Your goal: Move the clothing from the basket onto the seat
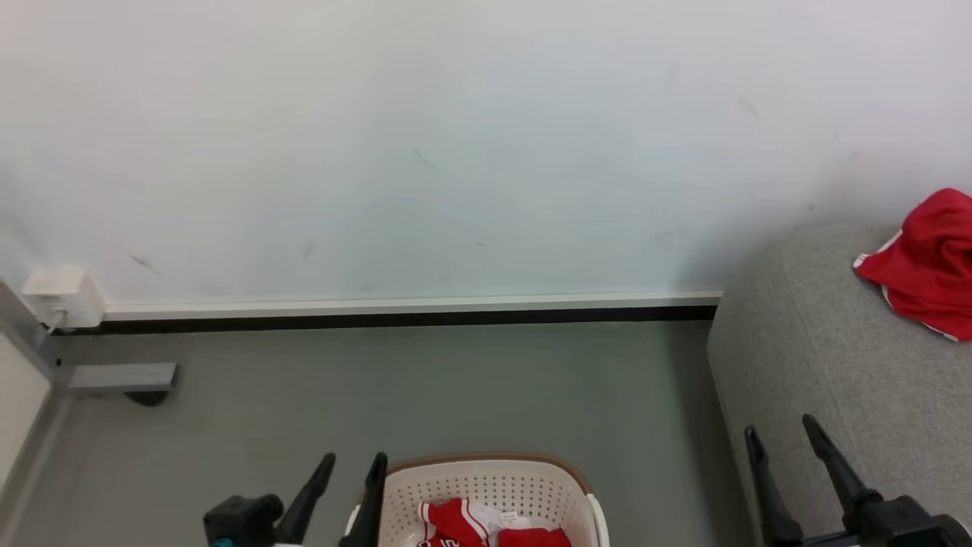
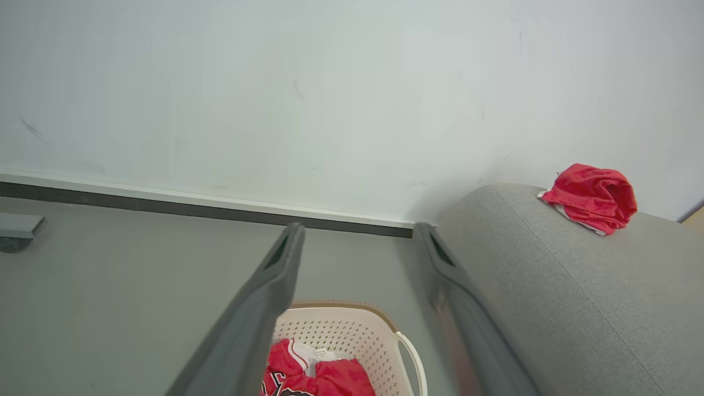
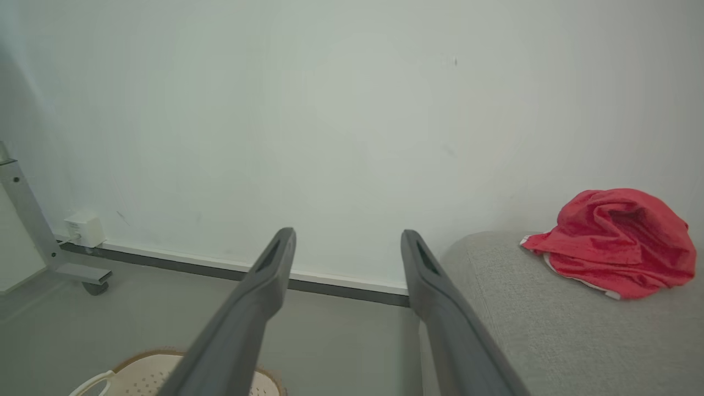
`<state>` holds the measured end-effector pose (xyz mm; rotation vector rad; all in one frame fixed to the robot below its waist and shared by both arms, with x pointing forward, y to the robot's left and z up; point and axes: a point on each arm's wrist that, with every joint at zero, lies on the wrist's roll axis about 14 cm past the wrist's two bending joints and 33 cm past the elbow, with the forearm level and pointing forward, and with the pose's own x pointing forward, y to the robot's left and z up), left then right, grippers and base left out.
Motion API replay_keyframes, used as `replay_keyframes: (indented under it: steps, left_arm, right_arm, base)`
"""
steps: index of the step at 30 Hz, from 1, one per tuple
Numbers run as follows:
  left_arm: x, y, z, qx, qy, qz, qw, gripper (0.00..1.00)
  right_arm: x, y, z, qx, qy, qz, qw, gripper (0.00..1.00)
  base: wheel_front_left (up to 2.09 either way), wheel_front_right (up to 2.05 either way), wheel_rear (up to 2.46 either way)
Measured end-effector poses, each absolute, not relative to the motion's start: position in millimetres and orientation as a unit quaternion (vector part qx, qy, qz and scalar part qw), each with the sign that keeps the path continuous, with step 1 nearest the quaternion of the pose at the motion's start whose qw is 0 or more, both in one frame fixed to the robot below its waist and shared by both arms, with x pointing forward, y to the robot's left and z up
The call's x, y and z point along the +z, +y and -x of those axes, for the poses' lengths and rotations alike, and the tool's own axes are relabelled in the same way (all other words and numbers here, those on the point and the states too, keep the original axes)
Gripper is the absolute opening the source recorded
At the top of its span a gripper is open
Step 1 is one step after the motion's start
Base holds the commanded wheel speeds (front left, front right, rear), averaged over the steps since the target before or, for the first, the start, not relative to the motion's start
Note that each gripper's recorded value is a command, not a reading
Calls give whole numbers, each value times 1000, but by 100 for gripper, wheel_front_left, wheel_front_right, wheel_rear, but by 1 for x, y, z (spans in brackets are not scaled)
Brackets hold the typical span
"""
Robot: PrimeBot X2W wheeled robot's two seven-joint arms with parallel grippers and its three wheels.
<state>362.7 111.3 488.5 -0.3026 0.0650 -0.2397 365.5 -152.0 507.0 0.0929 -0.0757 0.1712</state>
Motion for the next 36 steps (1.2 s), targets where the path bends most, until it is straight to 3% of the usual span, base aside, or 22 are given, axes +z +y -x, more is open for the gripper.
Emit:
replay_keyframes:
  steps: [13,36]
  left_arm:
    - [491,159,-351,-39,0,114,993,100]
    - [473,166,-345,-37,12,96,995,100]
  right_arm:
    - [493,-128,-356,107,-15,-57,992,100]
    - [477,-123,-351,110,10,-75,991,100]
  base:
    - [0,0,0]
    - [0,0,0]
